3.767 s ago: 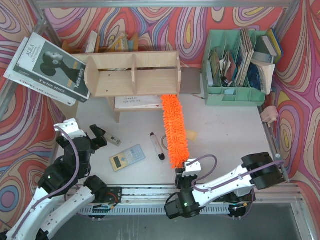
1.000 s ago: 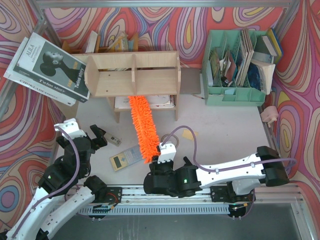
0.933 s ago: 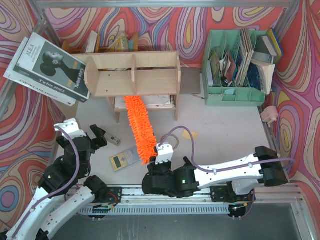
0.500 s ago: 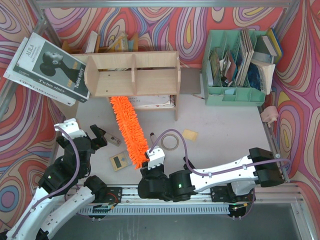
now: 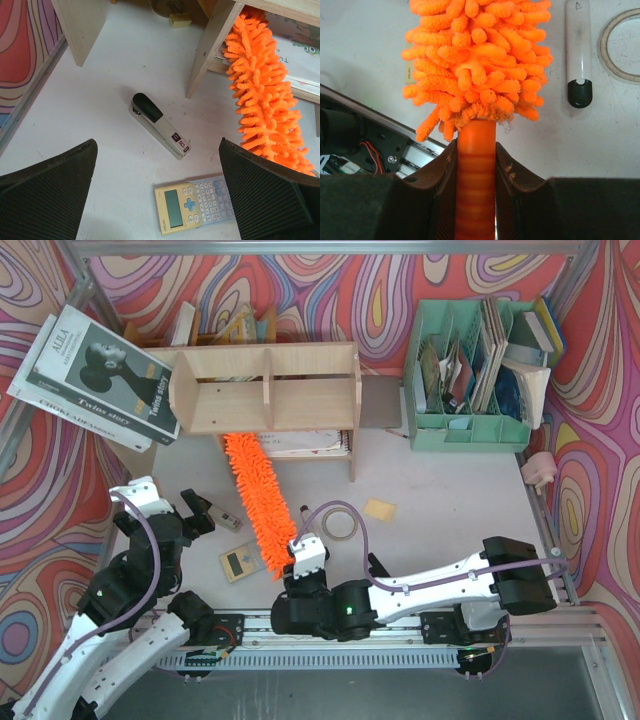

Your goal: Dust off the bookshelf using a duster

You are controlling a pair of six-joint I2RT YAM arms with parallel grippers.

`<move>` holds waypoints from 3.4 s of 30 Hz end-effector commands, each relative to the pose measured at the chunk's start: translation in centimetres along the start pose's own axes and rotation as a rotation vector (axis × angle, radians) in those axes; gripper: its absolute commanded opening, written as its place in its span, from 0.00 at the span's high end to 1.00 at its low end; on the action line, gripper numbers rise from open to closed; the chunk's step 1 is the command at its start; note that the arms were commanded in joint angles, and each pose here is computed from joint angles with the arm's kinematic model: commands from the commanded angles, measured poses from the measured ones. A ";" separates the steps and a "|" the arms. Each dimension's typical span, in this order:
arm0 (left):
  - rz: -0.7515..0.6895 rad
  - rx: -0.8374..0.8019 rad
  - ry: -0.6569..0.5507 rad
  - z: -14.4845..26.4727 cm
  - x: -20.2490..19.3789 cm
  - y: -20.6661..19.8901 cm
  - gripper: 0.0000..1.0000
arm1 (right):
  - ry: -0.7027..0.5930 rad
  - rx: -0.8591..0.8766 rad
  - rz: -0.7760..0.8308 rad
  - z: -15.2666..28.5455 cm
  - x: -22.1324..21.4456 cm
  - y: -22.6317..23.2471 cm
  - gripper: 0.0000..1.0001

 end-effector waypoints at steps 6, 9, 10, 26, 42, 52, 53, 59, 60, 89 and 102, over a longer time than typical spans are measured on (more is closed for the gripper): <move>0.007 -0.002 -0.014 0.2 0.5 0.1 0.02 | -0.165 0.092 -0.020 4.0 4.9 2.8 1.00; 0.007 -0.002 -0.015 0.1 0.5 0.1 0.02 | -0.145 0.058 -0.016 3.6 3.7 1.7 1.00; 0.007 -0.002 -0.015 0.1 0.5 0.1 0.02 | -0.123 0.039 -0.012 2.9 2.9 1.1 1.00; 0.004 -0.001 -0.014 0.1 0.5 0.0 0.02 | -0.150 0.083 -0.080 3.8 6.6 0.6 1.00; 0.002 -0.003 -0.012 0.1 0.5 0.0 0.02 | -0.129 -0.038 -0.098 3.3 4.8 -3.0 1.00; 0.003 0.001 -0.015 0.1 0.6 0.0 0.02 | -0.172 -0.024 -0.145 4.8 6.8 -4.5 1.00; 0.000 0.001 -0.012 0.1 0.5 0.0 0.02 | -0.146 -0.048 -0.132 4.1 5.4 -5.0 1.00; -0.007 0.001 -0.007 -0.1 0.5 -0.1 0.02 | -0.094 -0.150 -0.122 3.1 2.7 -7.0 1.00; -0.008 0.001 -0.006 -0.1 0.4 -0.1 0.02 | -0.116 -0.149 -0.128 3.6 3.7 -7.1 1.00; 0.001 0.005 -0.012 0.1 0.5 0.1 0.02 | -0.006 0.073 -0.034 1.1 2.6 -0.2 1.00; -0.001 0.008 -0.018 0.1 0.6 0.2 0.02 | -0.052 0.031 -0.034 3.3 2.1 -3.2 1.00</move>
Point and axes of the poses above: each gripper's point midway between its finger pads, its own z axis back along the fingers, its own y axis along the line the jaws close on, x = y × z, the point moved 1 cm from there along z, back along the fingers, and after that the axes turned 11 degrees about -z, right-handed, at the moved point
